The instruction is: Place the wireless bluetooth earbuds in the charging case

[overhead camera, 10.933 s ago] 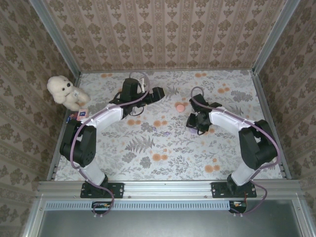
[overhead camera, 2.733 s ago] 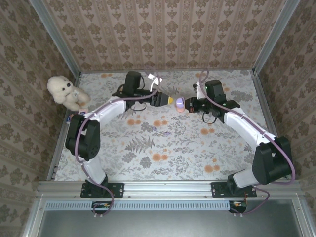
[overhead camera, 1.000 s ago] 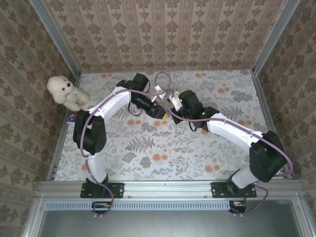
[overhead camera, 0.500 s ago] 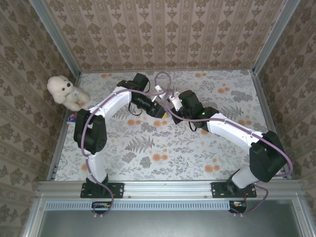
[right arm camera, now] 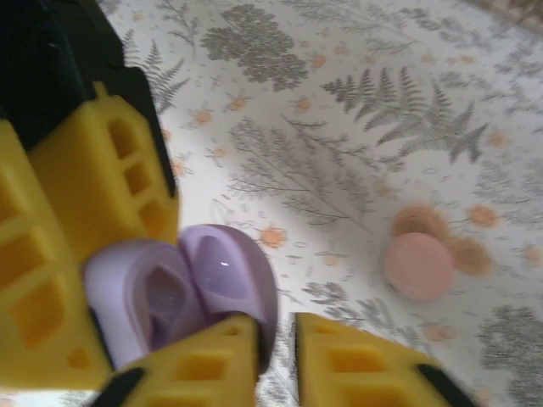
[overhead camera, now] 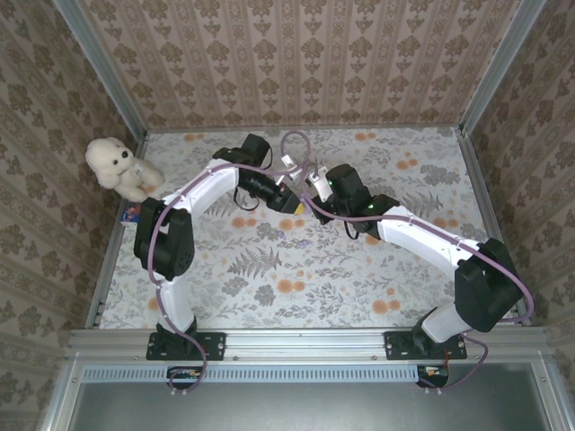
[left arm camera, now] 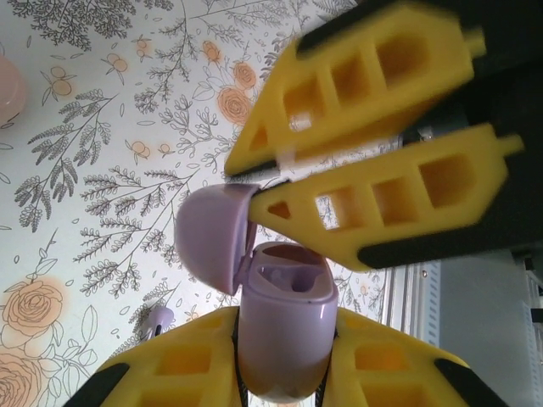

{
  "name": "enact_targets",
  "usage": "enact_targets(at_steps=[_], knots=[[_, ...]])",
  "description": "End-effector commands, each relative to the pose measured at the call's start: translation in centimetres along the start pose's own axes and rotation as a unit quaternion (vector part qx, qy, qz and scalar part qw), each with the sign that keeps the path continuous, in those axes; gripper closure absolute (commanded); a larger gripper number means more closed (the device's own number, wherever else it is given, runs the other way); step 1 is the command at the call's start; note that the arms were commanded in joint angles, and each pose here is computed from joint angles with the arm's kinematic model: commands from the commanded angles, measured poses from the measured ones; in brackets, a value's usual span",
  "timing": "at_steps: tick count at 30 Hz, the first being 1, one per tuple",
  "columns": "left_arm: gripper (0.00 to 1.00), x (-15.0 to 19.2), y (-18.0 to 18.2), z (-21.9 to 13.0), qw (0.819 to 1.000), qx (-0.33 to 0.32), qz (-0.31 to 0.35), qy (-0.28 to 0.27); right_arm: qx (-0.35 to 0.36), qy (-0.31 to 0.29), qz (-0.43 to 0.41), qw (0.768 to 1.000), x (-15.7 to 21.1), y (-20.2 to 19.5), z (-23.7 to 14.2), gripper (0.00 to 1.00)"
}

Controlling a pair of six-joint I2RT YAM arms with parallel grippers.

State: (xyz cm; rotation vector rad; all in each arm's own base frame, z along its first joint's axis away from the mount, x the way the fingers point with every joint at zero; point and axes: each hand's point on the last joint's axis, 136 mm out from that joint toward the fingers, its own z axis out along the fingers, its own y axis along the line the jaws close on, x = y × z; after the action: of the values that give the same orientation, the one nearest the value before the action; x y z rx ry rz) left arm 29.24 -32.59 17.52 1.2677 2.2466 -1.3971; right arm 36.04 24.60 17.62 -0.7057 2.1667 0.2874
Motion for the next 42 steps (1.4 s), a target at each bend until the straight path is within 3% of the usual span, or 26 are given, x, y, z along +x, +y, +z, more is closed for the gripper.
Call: enact_targets(at_steps=[1, 5, 11, 19, 22, 26, 30, 37, 42], knots=[[0.88, -0.8, -1.0, -0.9, 1.000, 0.009, 0.006, -0.028, 0.009, -0.044, 0.028, 0.999, -2.0, -0.7, -2.4, 0.68], [1.00, -1.3, -0.8, -2.0, 0.999, -0.007, 0.011, -0.051, 0.009, -0.072, 0.082, 0.994, -2.2, -2.3, -5.0, 0.55], [1.00, -2.3, -1.2, -3.7, 0.994, -0.054, 0.041, -0.089, 0.012, -0.073, 0.166, 0.983, -0.6, -3.8, -7.7, 0.42], [1.00, -3.7, -2.3, -5.5, 0.980, -0.098, 0.094, -0.146, 0.007, -0.074, 0.227, 0.971, 0.9, -4.3, -8.5, 0.40], [1.00, -4.1, -2.2, -6.2, 0.967, -0.127, 0.125, -0.183, 0.015, -0.073, 0.250, 0.965, 1.2, -4.9, -8.3, 0.40], [1.00, -4.0, -2.3, -7.1, 0.932, -0.184, 0.202, -0.239, 0.011, -0.078, 0.270, 0.960, 1.1, -4.9, -8.1, 0.39], [1.00, -3.4, -2.6, -7.6, 0.864, -0.268, 0.315, -0.286, 0.015, -0.072, 0.288, 0.955, 1.0, -5.1, -8.0, 0.39], [1.00, -4.1, -1.9, -9.6, 0.810, -0.321, 0.318, -0.373, 0.030, -0.042, 0.322, 0.945, 1.3, -5.5, -7.6, 0.39], [1.00, -4.5, -1.9, -11.3, 0.753, -0.346, 0.321, -0.458, 0.050, -0.007, 0.359, 0.932, 2.3, -5.9, -6.8, 0.40]])
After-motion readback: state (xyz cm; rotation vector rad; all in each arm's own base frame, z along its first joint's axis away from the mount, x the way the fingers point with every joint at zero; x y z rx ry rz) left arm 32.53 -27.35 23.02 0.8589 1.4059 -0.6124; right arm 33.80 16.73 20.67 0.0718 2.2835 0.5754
